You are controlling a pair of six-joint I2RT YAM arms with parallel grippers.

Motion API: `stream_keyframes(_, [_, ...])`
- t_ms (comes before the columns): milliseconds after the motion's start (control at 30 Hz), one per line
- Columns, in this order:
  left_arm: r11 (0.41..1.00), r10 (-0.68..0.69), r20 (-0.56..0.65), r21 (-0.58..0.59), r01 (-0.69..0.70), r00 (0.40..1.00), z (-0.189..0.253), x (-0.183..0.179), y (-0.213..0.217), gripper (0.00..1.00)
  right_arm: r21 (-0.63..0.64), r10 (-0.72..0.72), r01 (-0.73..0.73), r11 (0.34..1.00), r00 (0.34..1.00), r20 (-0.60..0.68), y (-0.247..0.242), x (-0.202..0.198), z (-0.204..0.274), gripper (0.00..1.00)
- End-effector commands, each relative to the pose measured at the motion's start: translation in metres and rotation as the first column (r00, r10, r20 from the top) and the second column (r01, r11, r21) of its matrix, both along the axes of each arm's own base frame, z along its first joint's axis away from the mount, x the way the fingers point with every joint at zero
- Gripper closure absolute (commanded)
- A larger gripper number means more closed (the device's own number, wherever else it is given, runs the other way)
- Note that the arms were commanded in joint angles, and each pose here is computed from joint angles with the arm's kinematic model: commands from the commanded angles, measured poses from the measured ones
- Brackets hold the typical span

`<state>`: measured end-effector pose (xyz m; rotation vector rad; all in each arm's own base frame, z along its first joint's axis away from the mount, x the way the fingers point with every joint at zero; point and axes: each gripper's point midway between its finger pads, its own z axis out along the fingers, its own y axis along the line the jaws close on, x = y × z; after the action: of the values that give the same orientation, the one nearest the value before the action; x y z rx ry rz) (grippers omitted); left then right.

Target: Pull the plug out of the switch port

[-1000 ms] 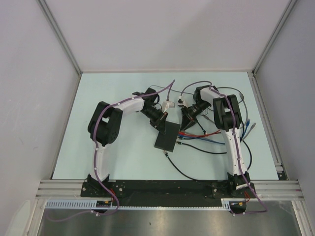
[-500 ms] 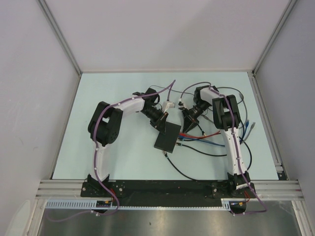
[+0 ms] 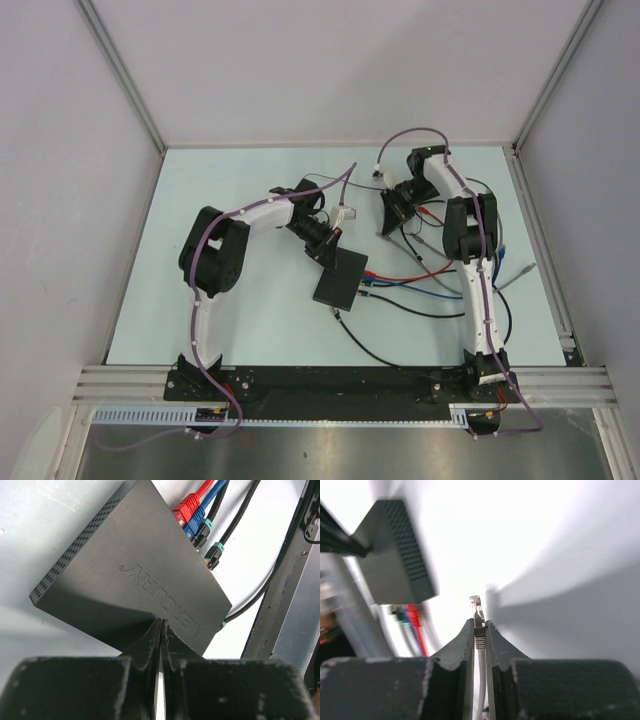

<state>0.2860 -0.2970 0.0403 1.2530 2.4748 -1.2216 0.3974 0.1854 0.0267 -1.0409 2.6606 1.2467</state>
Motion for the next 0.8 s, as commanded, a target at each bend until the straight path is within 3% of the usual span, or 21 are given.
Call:
stream_keyframes(0, [0.996, -0.018, 0.082, 0.093, 0.011, 0.996, -0.030, 0.014, 0.009, 0.93, -0.103, 0.000, 0.021, 0.994, 0.981, 0.196, -0.026, 0.033, 0.047, 0.99])
stream_keyframes(33, [0.996, -0.019, 0.084, 0.092, 0.012, 0.996, -0.030, 0.015, 0.009, 0.93, -0.173, -0.003, 0.045, 0.984, 0.972, 0.236, -0.038, 0.042, 0.043, 1.00])
stream_keyframes(133, [0.996, -0.019, 0.086, 0.090, 0.012, 0.996, -0.029, 0.015, 0.008, 0.93, -0.223, -0.103, 0.193, 0.955, 0.927, 0.360, -0.063, 0.084, 0.042, 1.00])
stream_keyframes(267, [0.996, -0.018, 0.082, 0.084, 0.011, 0.996, -0.027, 0.014, 0.008, 0.93, -0.147, -0.259, 0.370, 0.917, 0.835, 0.484, -0.090, 0.139, 0.063, 1.00])
stream_keyframes(433, [0.997, -0.022, 0.089, 0.079, 0.015, 0.996, -0.023, 0.013, 0.009, 0.93, -0.060, -0.340, 0.465, 0.883, 0.723, 0.601, -0.103, 0.176, 0.094, 1.00])
stream_keyframes(467, [0.997, -0.023, 0.091, 0.078, 0.016, 0.996, -0.022, 0.014, 0.008, 0.93, -0.018, -0.367, 0.496, 0.868, 0.666, 0.649, -0.104, 0.191, 0.111, 1.00])
stream_keyframes(700, [0.998, -0.035, 0.117, 0.059, 0.028, 0.993, -0.005, 0.017, 0.007, 0.93, 0.156, -0.506, 0.608, 0.779, 0.463, 0.727, -0.107, 0.235, 0.162, 1.00])
stream_keyframes(767, [0.999, -0.035, 0.147, 0.043, 0.029, 0.989, 0.009, 0.022, 0.004, 0.93, 0.187, -0.538, 0.626, 0.757, 0.434, 0.723, -0.106, 0.239, 0.172, 0.90])
